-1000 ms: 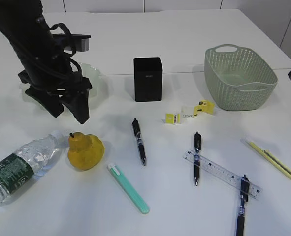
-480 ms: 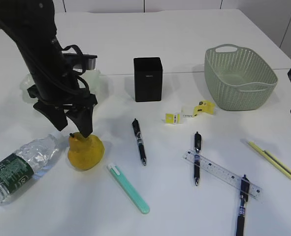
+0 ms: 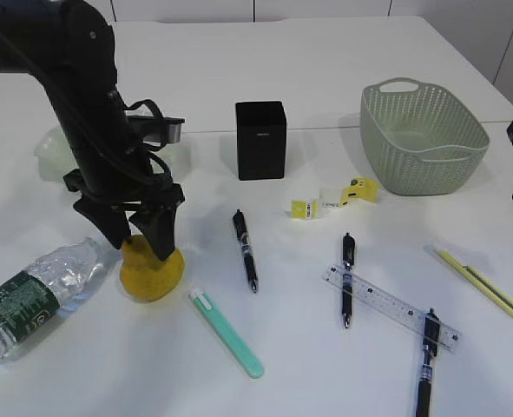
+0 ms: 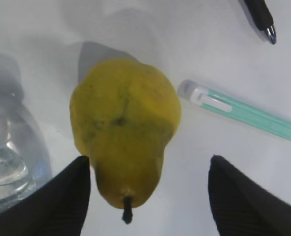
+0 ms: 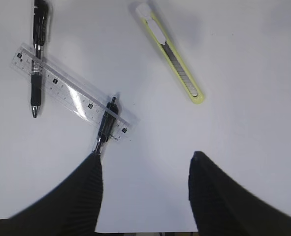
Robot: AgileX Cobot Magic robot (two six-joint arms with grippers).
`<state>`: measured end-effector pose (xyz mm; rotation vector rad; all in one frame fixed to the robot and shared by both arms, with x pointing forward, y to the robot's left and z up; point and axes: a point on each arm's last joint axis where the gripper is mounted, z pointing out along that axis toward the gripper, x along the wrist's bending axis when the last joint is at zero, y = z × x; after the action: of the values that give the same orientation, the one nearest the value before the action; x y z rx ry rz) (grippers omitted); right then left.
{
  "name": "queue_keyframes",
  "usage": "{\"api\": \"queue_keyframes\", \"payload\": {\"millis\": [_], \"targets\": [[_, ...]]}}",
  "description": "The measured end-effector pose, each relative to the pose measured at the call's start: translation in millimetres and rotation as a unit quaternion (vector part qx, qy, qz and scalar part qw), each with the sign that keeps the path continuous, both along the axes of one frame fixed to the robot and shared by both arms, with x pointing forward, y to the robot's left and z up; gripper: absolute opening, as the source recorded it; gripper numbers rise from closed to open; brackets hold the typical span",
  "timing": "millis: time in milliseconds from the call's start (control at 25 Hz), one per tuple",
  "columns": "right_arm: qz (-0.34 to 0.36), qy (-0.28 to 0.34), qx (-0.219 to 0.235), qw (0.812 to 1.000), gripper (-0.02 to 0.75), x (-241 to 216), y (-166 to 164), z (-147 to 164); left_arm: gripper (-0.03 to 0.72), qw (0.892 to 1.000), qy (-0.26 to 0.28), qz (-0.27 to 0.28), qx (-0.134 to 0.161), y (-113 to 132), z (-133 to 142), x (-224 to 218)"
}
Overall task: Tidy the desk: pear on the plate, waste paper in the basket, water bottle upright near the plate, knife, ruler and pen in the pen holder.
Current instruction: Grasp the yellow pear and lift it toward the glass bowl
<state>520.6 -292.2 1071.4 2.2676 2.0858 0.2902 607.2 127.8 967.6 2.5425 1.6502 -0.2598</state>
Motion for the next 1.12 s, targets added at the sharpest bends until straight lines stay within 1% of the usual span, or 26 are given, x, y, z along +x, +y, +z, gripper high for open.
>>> {"api": "queue_keyframes", "payload": {"millis": [120,240,440,800,1120], "targets": [[0.0,0.001,0.0,1.0,0.442,0.3,0.0,-0.5,0.527,1.0,-0.001,-0.002,0.002,-0.3,-0.1,-0.2],[0.0,0.001,0.0,1.0,0.442,0.3,0.0,-0.5,0.527,1.0,-0.005,-0.006,0.012,1.5,-0.7,0.5],[0.0,0.001,0.0,1.0,0.442,0.3,0.0,-0.5,0.527,1.0,0.003,-0.007,0.017,1.3,-8.1,1.7],[0.0,0.001,0.0,1.0,0.442,0.3,0.0,-0.5,0.526,1.0,0.003,-0.007,0.017,1.3,-8.2,1.7],[0.0,0.001,0.0,1.0,0.442,0.3,0.0,-0.5,0.481,1.0,0.003,-0.007,0.017,1.3,-8.2,1.7]]}}
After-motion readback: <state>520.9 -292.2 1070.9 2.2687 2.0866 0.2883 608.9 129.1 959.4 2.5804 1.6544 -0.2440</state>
